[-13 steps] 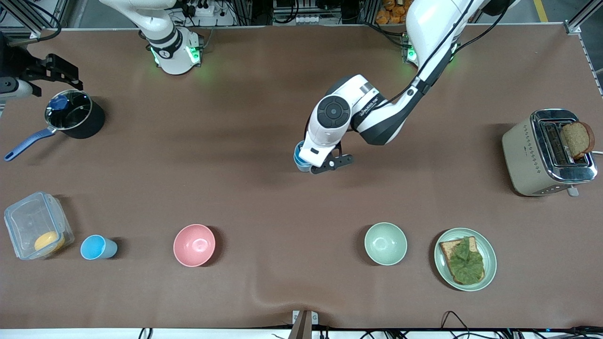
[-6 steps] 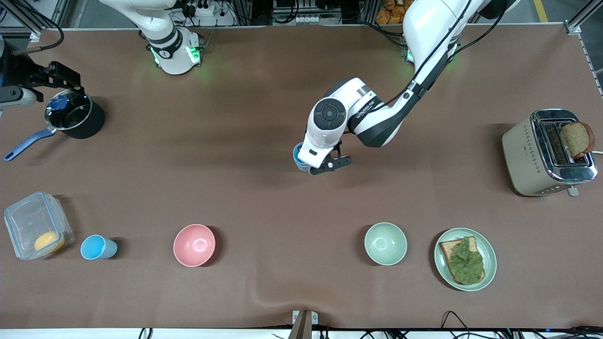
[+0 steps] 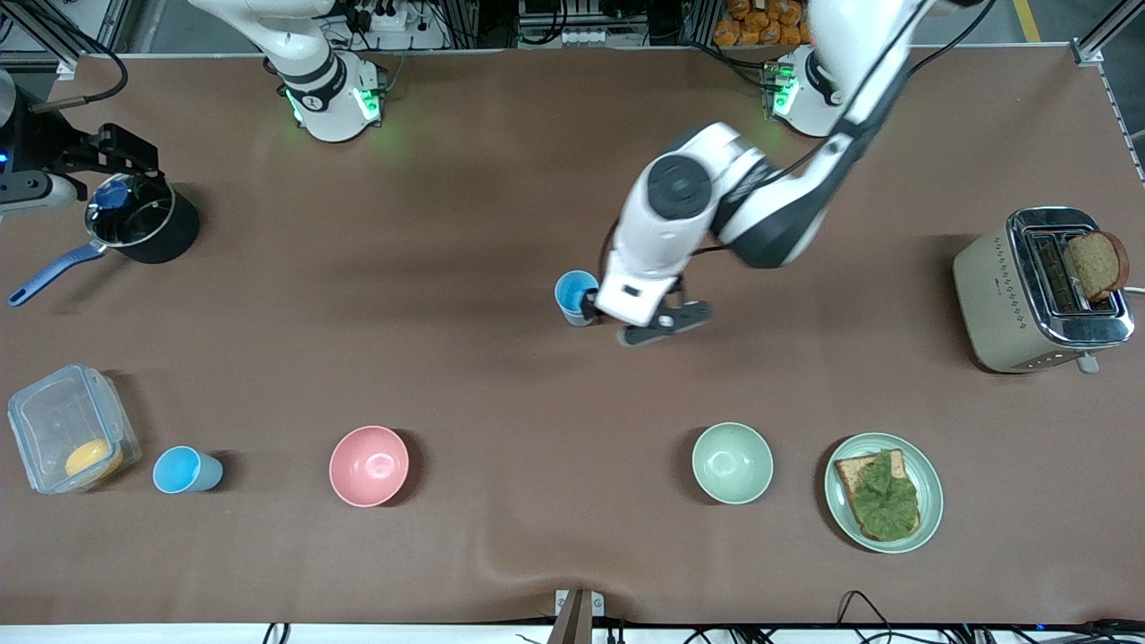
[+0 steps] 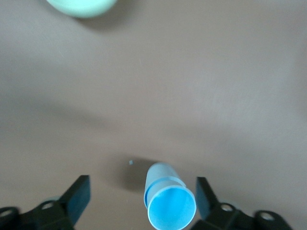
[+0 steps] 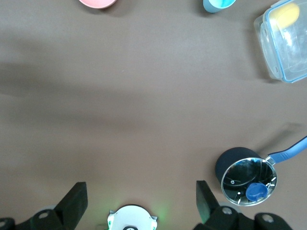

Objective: Stack blue cups with both arms

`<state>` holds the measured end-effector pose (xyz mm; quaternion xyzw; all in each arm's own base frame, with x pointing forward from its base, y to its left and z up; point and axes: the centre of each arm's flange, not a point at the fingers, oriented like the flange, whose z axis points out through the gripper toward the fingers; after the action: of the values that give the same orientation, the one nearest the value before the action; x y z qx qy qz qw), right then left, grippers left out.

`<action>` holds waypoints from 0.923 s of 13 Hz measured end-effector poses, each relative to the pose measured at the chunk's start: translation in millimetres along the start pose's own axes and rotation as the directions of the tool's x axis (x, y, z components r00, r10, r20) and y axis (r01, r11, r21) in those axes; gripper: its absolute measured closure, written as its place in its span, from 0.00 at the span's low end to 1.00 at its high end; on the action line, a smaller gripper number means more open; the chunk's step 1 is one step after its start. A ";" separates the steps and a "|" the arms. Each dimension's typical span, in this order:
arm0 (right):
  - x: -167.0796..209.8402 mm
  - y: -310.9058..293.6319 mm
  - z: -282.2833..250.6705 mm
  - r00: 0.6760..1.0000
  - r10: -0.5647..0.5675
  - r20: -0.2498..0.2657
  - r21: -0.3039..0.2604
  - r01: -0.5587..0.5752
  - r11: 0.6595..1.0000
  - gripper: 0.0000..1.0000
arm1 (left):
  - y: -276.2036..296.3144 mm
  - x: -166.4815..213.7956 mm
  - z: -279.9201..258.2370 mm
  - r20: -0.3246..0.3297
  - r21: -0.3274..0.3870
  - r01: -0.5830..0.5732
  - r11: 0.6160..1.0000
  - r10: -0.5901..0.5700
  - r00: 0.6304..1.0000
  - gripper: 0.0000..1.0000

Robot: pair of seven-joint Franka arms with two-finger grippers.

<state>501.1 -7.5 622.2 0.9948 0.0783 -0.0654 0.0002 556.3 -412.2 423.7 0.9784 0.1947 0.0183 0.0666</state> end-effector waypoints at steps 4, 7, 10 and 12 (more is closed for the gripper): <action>0.4 -0.3 -1.8 1.000 -0.001 -0.007 -0.002 0.001 1.000 0.00 | -42.8 41.3 -90.7 -0.117 -0.022 0.080 0.997 -0.082 0.990 0.00; 1.1 -0.3 -0.8 1.000 -0.002 -0.005 -0.001 0.002 1.000 0.00 | -94.3 79.9 -138.6 -0.166 0.001 0.145 0.989 -0.143 0.976 0.00; 2.3 0.0 0.8 1.000 -0.002 -0.001 -0.001 0.002 1.000 0.00 | -149.5 112.2 -176.8 -0.196 0.058 0.095 0.994 -0.082 0.977 0.00; 2.8 0.2 1.5 1.000 -0.002 0.000 0.000 0.002 1.000 0.00 | -182.7 123.9 -198.4 -0.191 0.127 -0.029 0.992 0.053 0.980 0.00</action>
<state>503.6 -7.3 620.4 0.9947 0.0793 -0.0656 0.0003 589.3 -173.0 596.3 0.9780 0.1809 0.1031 -0.0138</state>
